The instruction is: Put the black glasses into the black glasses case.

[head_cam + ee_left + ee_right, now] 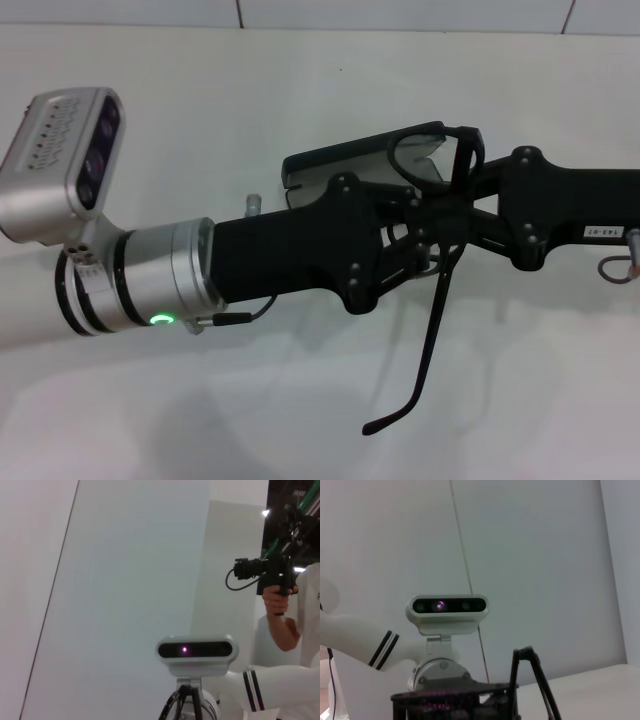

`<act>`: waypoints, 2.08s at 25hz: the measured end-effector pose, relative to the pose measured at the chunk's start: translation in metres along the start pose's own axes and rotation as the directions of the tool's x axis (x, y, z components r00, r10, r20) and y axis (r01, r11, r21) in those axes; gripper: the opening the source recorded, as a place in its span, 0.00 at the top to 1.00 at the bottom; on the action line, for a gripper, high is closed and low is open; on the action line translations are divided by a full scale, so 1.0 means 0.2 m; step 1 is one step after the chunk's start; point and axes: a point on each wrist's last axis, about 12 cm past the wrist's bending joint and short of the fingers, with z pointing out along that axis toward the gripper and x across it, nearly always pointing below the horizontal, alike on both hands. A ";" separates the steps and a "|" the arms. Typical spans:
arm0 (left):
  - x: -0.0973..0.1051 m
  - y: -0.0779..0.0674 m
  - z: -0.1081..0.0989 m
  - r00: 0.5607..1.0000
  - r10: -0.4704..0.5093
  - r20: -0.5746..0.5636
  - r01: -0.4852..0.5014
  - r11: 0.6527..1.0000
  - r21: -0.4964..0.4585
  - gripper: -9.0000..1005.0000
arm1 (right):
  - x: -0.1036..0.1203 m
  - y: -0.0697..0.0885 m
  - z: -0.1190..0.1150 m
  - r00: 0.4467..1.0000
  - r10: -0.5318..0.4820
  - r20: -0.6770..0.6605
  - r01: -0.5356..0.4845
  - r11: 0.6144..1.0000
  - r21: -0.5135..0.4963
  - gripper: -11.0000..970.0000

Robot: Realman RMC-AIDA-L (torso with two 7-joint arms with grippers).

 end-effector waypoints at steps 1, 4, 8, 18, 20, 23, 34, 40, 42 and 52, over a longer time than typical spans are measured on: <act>0.00 0.00 0.00 1.000 0.001 0.003 -0.001 1.000 0.001 0.88 | 0.00 0.00 0.00 1.000 0.000 0.000 0.000 1.000 0.001 0.86; 0.00 -0.01 0.00 1.000 0.003 0.009 -0.003 1.000 0.008 0.88 | 0.00 0.00 0.00 1.000 -0.003 0.001 0.003 1.000 0.004 0.85; -0.01 0.00 0.00 1.000 0.005 0.009 -0.005 1.000 0.011 0.88 | 0.00 0.00 0.00 1.000 -0.006 0.000 0.006 1.000 0.001 0.85; 0.00 0.02 0.01 1.000 0.007 0.000 -0.007 1.000 -0.028 0.88 | -0.01 0.01 0.01 1.000 -0.016 0.013 0.016 1.000 -0.026 0.85; 0.00 0.02 0.01 1.000 0.007 0.003 -0.007 0.999 -0.032 0.88 | -0.01 0.01 0.01 1.000 -0.016 0.014 0.017 0.999 -0.028 0.85; 0.00 0.02 0.00 1.000 0.006 0.005 -0.005 0.999 -0.035 0.88 | -0.01 0.01 0.01 1.000 -0.015 0.015 0.016 0.999 -0.028 0.85; -0.02 -0.04 -0.03 0.998 0.025 0.049 -0.028 0.998 0.054 0.88 | 0.01 -0.01 -0.05 0.995 -0.022 0.101 0.016 0.998 0.055 0.85; -0.01 -0.05 -0.08 0.998 0.020 0.054 -0.021 1.000 0.020 0.88 | -0.05 0.05 -0.24 0.961 -0.059 0.269 0.049 0.998 0.046 0.84; -0.01 -0.05 -0.08 0.998 0.019 0.051 -0.020 1.000 0.016 0.88 | -0.08 0.08 -0.31 0.935 -0.081 0.346 0.071 0.997 0.041 0.84; 0.02 -0.11 0.05 0.999 0.036 -0.002 -0.035 0.980 0.196 0.88 | -0.11 0.10 -0.36 0.783 -0.194 0.591 0.147 0.981 0.127 0.84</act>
